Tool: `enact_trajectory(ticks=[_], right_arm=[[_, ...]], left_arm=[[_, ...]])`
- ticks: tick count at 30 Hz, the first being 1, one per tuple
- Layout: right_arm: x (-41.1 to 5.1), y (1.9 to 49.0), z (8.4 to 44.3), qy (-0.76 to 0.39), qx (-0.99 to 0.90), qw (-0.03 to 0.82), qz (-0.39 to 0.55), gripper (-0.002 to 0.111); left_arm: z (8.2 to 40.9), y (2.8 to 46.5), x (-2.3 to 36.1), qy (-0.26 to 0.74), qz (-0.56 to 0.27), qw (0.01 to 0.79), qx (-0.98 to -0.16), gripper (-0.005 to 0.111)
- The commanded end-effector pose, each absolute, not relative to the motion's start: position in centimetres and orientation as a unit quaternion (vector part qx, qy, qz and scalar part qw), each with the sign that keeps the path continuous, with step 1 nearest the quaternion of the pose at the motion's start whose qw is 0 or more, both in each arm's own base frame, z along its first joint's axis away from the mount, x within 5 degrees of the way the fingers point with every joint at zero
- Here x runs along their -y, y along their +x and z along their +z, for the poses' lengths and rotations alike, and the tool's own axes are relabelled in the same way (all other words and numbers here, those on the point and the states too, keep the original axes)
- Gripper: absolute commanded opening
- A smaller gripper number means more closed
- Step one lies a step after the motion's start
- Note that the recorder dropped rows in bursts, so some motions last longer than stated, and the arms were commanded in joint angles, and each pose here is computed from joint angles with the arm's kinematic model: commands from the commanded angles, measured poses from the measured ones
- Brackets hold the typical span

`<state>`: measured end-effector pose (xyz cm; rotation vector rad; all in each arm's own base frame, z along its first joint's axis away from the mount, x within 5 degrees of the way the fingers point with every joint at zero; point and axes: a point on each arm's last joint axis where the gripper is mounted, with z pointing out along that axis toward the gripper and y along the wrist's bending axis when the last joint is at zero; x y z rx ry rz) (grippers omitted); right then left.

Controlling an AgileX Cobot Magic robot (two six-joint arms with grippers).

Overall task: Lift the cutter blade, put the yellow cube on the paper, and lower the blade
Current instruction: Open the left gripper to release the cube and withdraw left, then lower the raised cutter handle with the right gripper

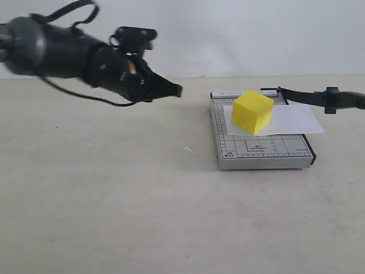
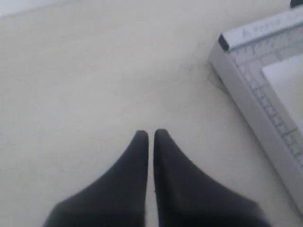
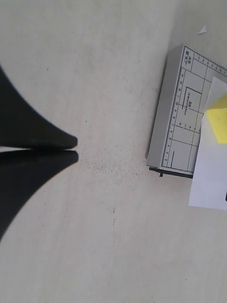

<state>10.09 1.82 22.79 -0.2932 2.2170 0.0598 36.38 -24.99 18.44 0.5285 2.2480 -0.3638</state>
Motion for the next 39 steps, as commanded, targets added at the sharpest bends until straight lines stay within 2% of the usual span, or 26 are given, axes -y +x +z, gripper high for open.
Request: enact_trajectory(ticks=[1, 3, 5, 7, 9, 11, 13, 18, 21, 26, 28, 31, 36, 37, 39], right_arm=[[-1.8, 10.2, 22.9, -0.117, -0.89, 0.439, 0.025, 0.0], [-1.8, 10.2, 22.9, -0.117, -0.89, 0.44, 0.025, 0.0], [-1.8, 10.2, 22.9, -0.117, -0.89, 0.44, 0.025, 0.0], [-1.8, 10.3, 23.0, -0.117, -0.888, 0.444, 0.025, 0.0], [-1.8, 10.3, 23.0, -0.117, -0.887, 0.446, 0.025, 0.0], [-1.8, 10.3, 23.0, -0.117, -0.887, 0.446, 0.025, 0.0], [-1.8, 10.3, 23.0, -0.118, -0.887, 0.446, 0.023, 0.0], [-1.8, 10.2, 22.9, -0.119, -0.889, 0.442, 0.022, 0.0], [-1.8, 10.2, 22.9, -0.119, -0.889, 0.442, 0.022, 0.0], [-1.8, 10.3, 23.0, -0.119, -0.887, 0.445, 0.022, 0.0], [-1.8, 10.3, 23.0, -0.119, -0.887, 0.446, 0.022, 0.0], [-1.8, 10.3, 23.0, -0.119, -0.887, 0.446, 0.022, 0.0], [-1.8, 10.3, 23.0, -0.119, -0.887, 0.446, 0.022, 0.0], [-1.8, 10.3, 23.0, -0.119, -0.888, 0.444, 0.022, 0.0], [-1.8, 10.3, 23.0, -0.118, -0.887, 0.445, 0.022, 0.0]], left_arm=[[21.3, 33.4, 15.5, 0.091, -0.195, 0.564, -0.797, 0.004], [21.6, 32.7, 9.6, -0.016, -0.125, 0.631, -0.766, 0.004], [21.3, 31.5, 3.4, -0.112, -0.007, 0.658, -0.745, 0.004], [21.0, 30.1, -0.6, -0.112, 0.08, 0.648, -0.749, 0.004], [21.0, 28.6, -2.8, -0.091, 0.11, 0.631, -0.763, 0.004], [21.5, 27.2, -3.6, -0.14, 0.071, 0.644, -0.749, 0.004], [22.6, 26.2, -3.2, -0.121, 0.049, 0.677, -0.725, 0.004], [28.5, 22.2, -2.5, -0.094, 0.034, 0.767, -0.634, 0.004], [31.5, 18.7, -2.1, -0.074, 0.04, 0.784, -0.615, 0.004], [33.6, 12.6, -1.3, -0.037, 0.049, 0.789, -0.612, 0.004], [33.1, 10.8, -1.2, -0.039, 0.049, 0.789, -0.612, 0.004], [30.8, 9.4, -1.0, -0.049, 0.028, 0.762, -0.645, 0.004], [23.2, 9.0, -0.5, -0.035, 0.004, 0.65, -0.759, 0.004], [20.3, 8.7, -0.4, -0.045, -0.004, 0.617, -0.786, 0.004], [18.9, 8.4, -0.5, -0.071, -0.016, 0.609, -0.79, 0.004]])
